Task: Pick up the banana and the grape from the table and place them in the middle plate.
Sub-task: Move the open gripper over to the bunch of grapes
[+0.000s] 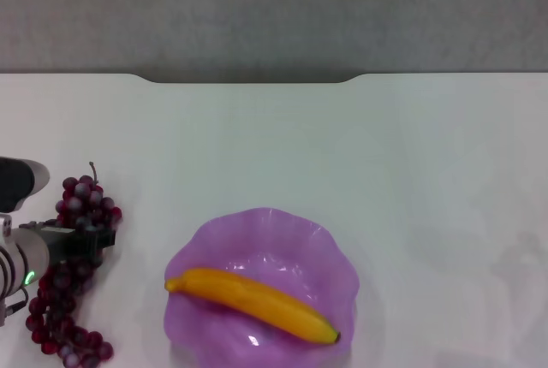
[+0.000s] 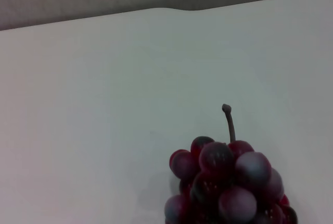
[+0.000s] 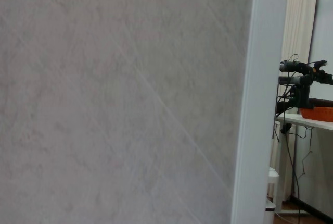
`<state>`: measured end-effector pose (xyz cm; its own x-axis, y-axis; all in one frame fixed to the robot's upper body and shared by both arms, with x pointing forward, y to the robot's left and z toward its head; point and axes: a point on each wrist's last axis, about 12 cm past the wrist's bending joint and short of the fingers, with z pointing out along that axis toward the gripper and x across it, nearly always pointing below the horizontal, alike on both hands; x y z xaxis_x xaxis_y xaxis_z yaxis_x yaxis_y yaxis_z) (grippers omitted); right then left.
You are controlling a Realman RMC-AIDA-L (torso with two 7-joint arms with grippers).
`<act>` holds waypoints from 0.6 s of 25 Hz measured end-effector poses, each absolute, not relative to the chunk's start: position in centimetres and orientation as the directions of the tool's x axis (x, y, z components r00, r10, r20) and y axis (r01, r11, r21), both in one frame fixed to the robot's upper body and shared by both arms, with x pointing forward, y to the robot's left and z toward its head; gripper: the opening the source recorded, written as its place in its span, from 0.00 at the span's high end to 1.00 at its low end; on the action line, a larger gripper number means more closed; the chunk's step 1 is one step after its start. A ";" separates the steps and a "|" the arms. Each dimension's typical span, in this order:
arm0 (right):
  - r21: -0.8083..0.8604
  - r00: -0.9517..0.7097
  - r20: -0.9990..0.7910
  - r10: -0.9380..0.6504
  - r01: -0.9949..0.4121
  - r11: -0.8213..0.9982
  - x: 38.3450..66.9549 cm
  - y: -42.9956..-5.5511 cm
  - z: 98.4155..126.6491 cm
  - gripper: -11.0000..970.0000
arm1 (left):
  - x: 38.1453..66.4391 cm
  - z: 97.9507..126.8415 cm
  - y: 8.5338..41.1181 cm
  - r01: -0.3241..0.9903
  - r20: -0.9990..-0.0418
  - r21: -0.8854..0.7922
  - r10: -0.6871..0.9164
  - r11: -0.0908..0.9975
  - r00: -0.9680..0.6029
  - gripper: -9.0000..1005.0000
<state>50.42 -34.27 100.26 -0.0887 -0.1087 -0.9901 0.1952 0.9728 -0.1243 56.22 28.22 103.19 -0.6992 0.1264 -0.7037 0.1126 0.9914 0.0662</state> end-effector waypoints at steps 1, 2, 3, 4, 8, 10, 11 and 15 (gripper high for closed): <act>-0.124 -0.088 -0.990 -0.108 0.196 0.973 50.4 -34.3 100.3 0.97 | 56.2 103.2 28.2 0.112 -0.704 0.066 0.126 0.992 -0.699 0.11; -0.124 -0.087 -0.990 -0.108 0.196 0.973 50.4 -34.3 100.3 0.97 | 56.2 103.2 28.3 0.110 -0.703 0.067 0.125 0.992 -0.700 0.11; -0.123 -0.085 -0.990 -0.108 0.196 0.973 50.4 -34.3 100.3 0.97 | 56.2 103.1 28.4 0.110 -0.703 0.068 0.125 0.992 -0.700 0.12; -0.123 -0.085 -0.990 -0.108 0.196 0.973 50.4 -34.3 100.3 0.97 | 56.2 103.1 28.4 0.109 -0.701 0.069 0.126 0.992 -0.702 0.12; -0.122 -0.084 -0.991 -0.107 0.196 0.973 50.4 -34.3 100.3 0.97 | 56.2 102.8 28.6 0.106 -0.694 0.072 0.126 0.992 -0.709 0.13; -0.122 -0.084 -0.991 -0.107 0.197 0.973 50.3 -34.3 100.3 0.97 | 56.2 102.8 28.6 0.106 -0.694 0.072 0.126 0.992 -0.709 0.14; -0.122 -0.084 -0.991 -0.107 0.197 0.973 50.3 -34.3 100.3 0.97 | 56.2 102.8 28.6 0.105 -0.694 0.072 0.126 0.992 -0.709 0.14; -0.122 -0.084 -0.991 -0.107 0.198 0.973 50.3 -34.3 100.3 0.97 | 56.2 102.9 28.6 0.106 -0.696 0.072 0.126 0.992 -0.707 0.15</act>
